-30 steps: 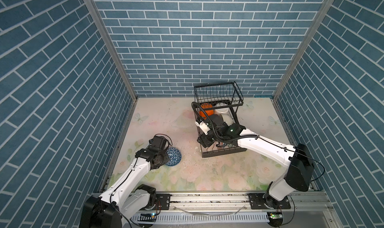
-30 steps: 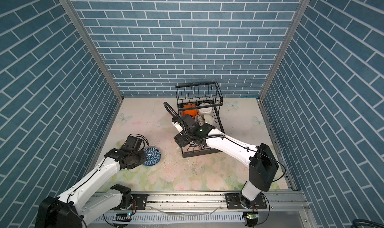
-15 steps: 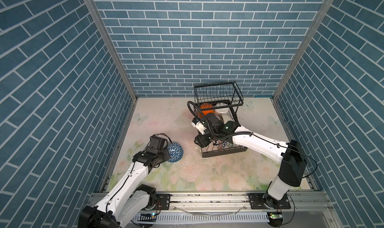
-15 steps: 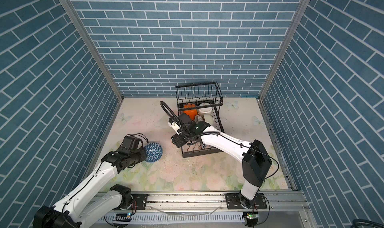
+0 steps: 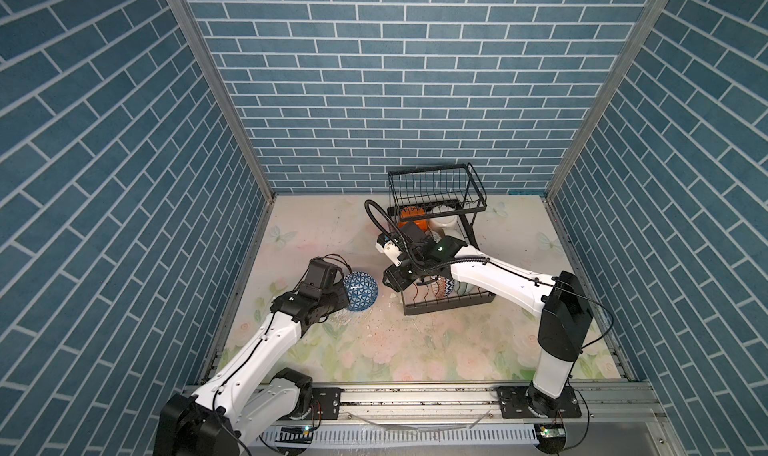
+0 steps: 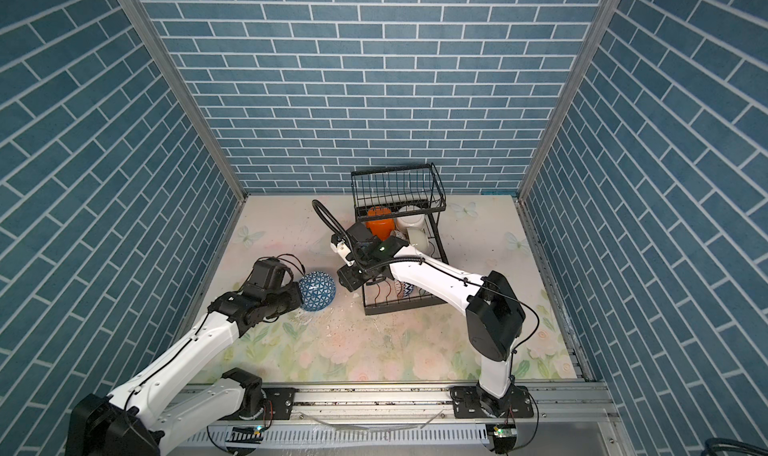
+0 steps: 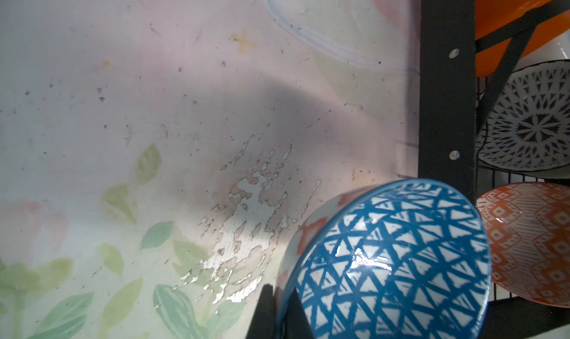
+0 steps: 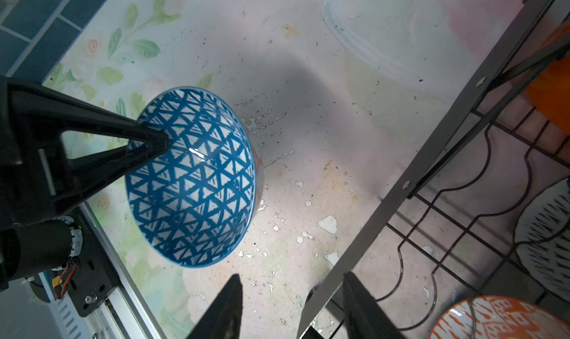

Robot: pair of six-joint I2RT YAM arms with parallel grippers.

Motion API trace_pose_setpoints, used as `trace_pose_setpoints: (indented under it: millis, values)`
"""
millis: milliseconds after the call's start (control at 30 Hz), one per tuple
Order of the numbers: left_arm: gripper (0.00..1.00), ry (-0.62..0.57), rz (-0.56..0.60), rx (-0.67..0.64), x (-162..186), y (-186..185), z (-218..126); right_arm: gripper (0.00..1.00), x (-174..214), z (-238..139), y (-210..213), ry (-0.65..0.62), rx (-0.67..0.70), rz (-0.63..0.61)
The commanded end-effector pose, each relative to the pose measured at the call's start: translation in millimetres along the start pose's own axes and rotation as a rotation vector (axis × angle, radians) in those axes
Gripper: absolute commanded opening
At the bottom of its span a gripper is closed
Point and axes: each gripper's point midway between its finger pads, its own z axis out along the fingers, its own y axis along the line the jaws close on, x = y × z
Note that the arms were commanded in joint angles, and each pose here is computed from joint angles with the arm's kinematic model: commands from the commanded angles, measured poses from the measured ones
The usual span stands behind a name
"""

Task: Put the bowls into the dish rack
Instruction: 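Lift the blue bowl toward the rack while the right gripper reaches toward it, then grasp the blue bowl rim with the right gripper beside the left gripper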

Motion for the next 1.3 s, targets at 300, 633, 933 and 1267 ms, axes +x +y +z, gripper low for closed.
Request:
trace_pose_setpoints:
  millis: [300,633,933,1267]
  values:
    - [0.0,-0.092,0.068,0.073,-34,-55,-8,0.47,-13,0,-8,-0.007,0.058,0.043]
    - [0.0,-0.122,0.127,0.067,-37,-75,-8,0.34,-18,-2,-30,-0.014,0.184,0.051]
    - [0.0,-0.139,0.141,0.089,-39,-86,-11,0.13,-20,2,-34,-0.014,0.203,0.065]
    - [0.0,-0.139,0.145,0.088,-37,-85,-9,0.0,-22,1,-39,-0.02,0.228,0.071]
